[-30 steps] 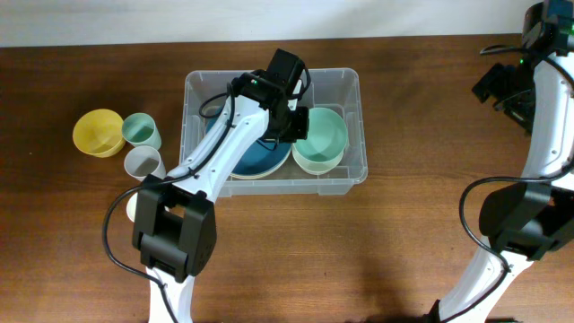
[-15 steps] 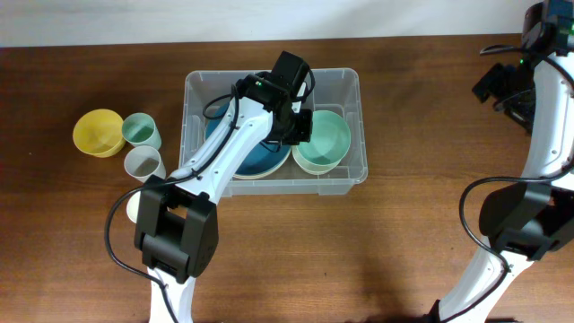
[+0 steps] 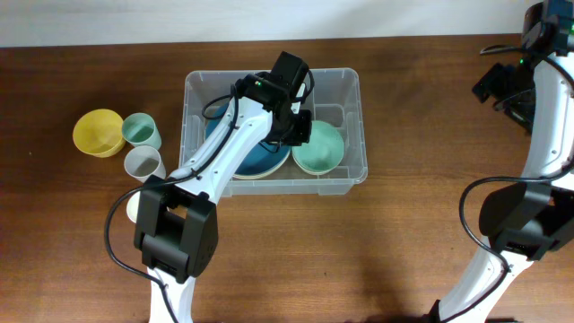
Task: Pack container
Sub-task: 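Stack the mint bowl onto the white bowl and release, then move left gripper to the yellow bowl and grasp its rim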
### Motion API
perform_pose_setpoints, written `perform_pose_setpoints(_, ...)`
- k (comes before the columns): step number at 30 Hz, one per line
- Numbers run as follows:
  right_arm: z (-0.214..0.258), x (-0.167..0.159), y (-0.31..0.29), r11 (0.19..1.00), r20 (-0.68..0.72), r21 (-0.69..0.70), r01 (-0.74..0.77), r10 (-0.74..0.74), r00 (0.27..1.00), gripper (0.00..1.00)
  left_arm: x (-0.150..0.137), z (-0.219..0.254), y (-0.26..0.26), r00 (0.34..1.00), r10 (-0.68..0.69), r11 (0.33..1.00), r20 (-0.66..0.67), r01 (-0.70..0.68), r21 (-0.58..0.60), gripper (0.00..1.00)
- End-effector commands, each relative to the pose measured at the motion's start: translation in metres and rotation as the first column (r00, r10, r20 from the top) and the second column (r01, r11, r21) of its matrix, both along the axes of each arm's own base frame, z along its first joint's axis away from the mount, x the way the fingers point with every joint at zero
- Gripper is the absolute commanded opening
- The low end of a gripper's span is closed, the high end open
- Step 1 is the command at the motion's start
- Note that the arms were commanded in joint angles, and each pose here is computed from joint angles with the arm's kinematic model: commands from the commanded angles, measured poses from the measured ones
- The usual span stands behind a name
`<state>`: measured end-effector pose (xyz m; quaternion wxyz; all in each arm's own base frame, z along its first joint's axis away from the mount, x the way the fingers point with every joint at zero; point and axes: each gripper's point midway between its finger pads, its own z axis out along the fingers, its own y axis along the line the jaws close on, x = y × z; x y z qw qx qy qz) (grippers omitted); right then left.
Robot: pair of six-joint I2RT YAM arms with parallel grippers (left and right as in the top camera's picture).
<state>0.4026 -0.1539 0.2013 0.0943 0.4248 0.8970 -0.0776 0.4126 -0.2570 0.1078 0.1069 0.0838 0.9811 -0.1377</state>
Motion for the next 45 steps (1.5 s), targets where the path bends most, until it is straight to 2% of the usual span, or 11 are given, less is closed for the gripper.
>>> perform_pose_setpoints(1,-0.003,0.000,-0.001,1.000,-0.007,0.002,0.010,-0.010,1.000,0.99,-0.002,-0.005,0.000,1.000,-0.014,1.000,-0.007,0.015,0.012,0.26)
perform_pose_setpoints(10,-0.003,0.000,-0.001,1.000,-0.007,0.002,0.010,-0.010,1.000,0.99,0.014,0.009,-0.001,0.996,-0.056,0.998,0.069,0.057,-0.003,0.38)
perform_pose_setpoints(13,-0.003,0.000,-0.001,1.000,-0.007,0.002,0.010,-0.010,1.000,0.99,0.037,0.040,0.011,0.990,-0.030,0.999,0.141,0.033,-0.019,0.44)
perform_pose_setpoints(17,-0.003,0.000,-0.001,1.000,-0.007,0.002,0.010,-0.010,1.000,0.99,0.073,0.108,0.082,0.957,0.124,0.990,0.262,-0.139,0.038,0.54)
perform_pose_setpoints(21,-0.003,0.000,-0.001,1.000,-0.007,0.002,0.010,-0.010,1.000,0.99,0.081,0.161,0.177,0.897,0.295,0.936,0.331,-0.341,0.089,0.98)
perform_pose_setpoints(22,-0.003,0.000,-0.001,1.000,-0.007,0.002,0.010,-0.010,1.000,0.99,0.080,0.168,0.197,0.881,0.332,0.920,0.336,-0.381,0.089,0.99)
perform_pose_setpoints(26,-0.003,0.000,-0.001,1.000,-0.008,0.001,0.010,-0.010,1.000,0.99,0.068,0.178,0.290,0.803,0.505,0.826,0.316,-0.556,0.092,0.99)
perform_pose_setpoints(32,-0.003,0.000,-0.001,1.000,-0.008,0.001,0.010,-0.010,1.000,0.99,0.016,0.145,0.412,0.558,0.818,0.545,0.140,-0.830,0.119,0.99)
perform_pose_setpoints(36,-0.003,0.000,-0.001,1.000,-0.007,0.002,0.010,-0.010,1.000,0.99,-0.009,0.112,0.460,0.445,0.895,0.439,0.026,-0.892,0.110,0.99)
perform_pose_setpoints(41,-0.003,0.000,-0.001,1.000,-0.007,0.002,0.010,-0.010,1.000,0.99,-0.019,0.060,0.493,0.372,0.927,0.374,-0.044,-0.922,0.103,0.99)
perform_pose_setpoints(45,-0.003,0.000,-0.001,1.000,-0.007,0.002,0.010,-0.010,1.000,0.99,-0.018,0.024,0.502,0.355,0.933,0.359,-0.062,-0.928,0.096,0.99)
